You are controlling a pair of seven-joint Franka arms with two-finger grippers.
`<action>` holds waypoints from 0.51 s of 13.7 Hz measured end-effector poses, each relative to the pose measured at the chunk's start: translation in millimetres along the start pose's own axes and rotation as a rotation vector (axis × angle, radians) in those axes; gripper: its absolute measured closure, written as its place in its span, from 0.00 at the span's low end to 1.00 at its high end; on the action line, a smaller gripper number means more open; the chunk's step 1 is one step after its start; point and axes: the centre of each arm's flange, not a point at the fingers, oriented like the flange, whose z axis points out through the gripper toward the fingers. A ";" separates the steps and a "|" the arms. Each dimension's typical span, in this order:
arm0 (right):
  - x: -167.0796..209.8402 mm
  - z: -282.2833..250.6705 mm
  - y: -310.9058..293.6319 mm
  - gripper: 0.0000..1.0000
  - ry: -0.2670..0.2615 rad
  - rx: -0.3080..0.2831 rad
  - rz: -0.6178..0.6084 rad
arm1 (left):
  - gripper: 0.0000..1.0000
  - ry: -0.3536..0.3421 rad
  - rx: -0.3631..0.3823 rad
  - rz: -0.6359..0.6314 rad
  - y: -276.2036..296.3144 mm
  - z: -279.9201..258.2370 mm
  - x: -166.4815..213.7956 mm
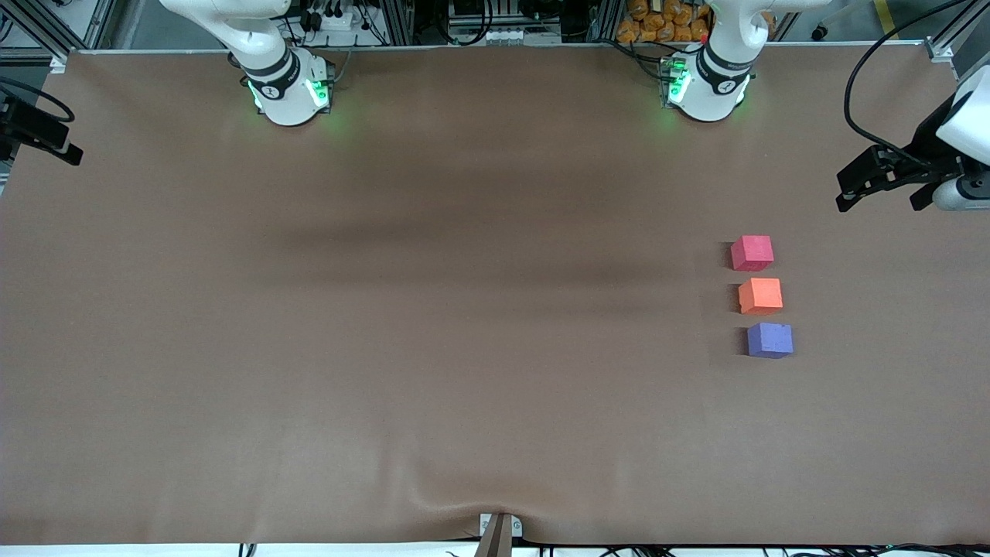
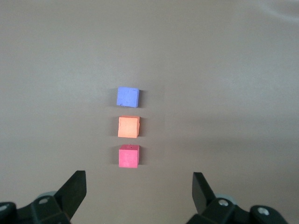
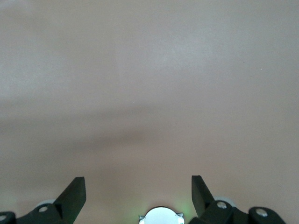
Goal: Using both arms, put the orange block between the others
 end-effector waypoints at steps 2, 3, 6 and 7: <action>0.0 0.0 0.0 0.00 0.000 0.000 0.000 | 0.00 0.000 0.002 -0.005 -0.4 0.0 0.0; 0.0 0.0 0.0 0.00 0.000 0.000 0.000 | 0.00 0.001 0.006 -0.005 -0.9 0.0 0.1; 0.0 0.0 0.0 0.00 0.000 0.000 0.000 | 0.00 0.001 0.012 -0.006 -1.8 0.2 0.2; 0.0 0.0 0.0 0.00 0.000 0.000 0.000 | 0.00 0.000 0.012 -0.005 -1.7 0.6 0.1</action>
